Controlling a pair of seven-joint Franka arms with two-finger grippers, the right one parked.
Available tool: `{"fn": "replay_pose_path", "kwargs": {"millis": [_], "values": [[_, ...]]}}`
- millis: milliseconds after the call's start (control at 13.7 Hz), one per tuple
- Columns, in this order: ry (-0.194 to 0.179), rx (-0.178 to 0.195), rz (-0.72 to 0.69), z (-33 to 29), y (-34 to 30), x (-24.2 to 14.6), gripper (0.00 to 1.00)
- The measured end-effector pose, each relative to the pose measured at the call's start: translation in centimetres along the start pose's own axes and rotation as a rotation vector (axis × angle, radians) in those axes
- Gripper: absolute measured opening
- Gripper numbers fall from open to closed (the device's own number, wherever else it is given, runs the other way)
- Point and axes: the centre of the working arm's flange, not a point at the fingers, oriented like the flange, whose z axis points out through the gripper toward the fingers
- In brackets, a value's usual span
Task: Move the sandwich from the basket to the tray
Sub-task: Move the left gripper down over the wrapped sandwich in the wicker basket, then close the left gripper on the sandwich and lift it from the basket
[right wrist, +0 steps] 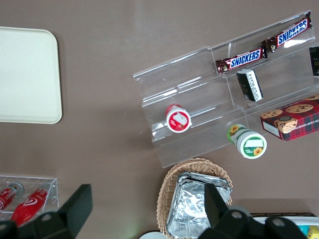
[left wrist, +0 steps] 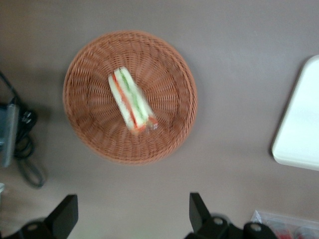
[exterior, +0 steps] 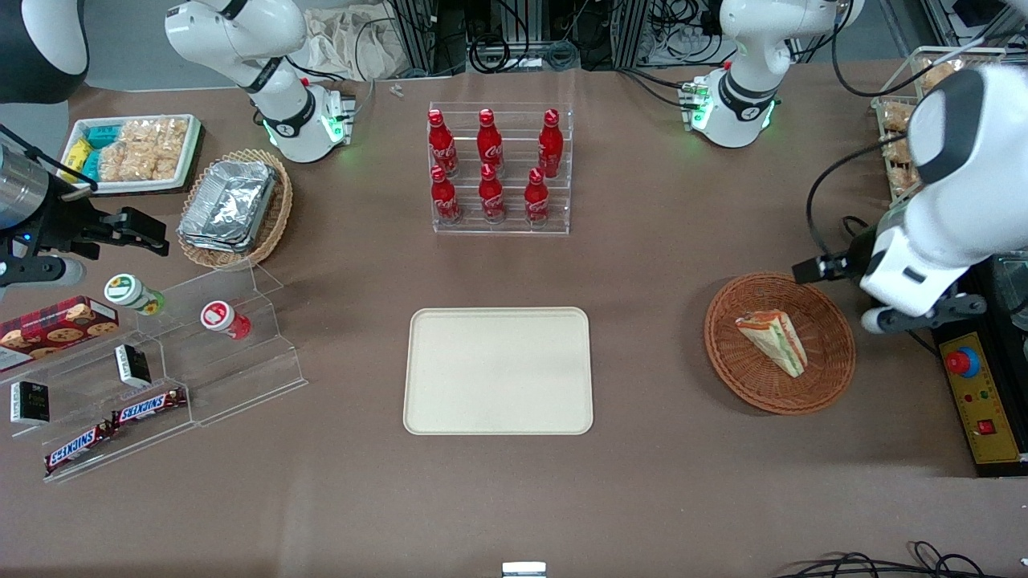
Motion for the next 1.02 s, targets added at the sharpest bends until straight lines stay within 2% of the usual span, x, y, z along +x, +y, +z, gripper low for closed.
{"fn": "replay_pose_path", "kwargs": {"millis": [219,365,875,948,1021], "values": [[0.058,-0.024,-0.128,7.8,-0.7,0.2,1.00],[0.078,-0.037,-0.196,12.0,-1.8,-0.1,1.00],[0.085,-0.079,-0.411,22.4,-3.2,1.8,1.00],[0.087,-0.084,-0.428,23.2,-3.2,2.0,0.99],[0.085,-0.086,-0.443,23.8,-3.2,2.1,0.94]]}}
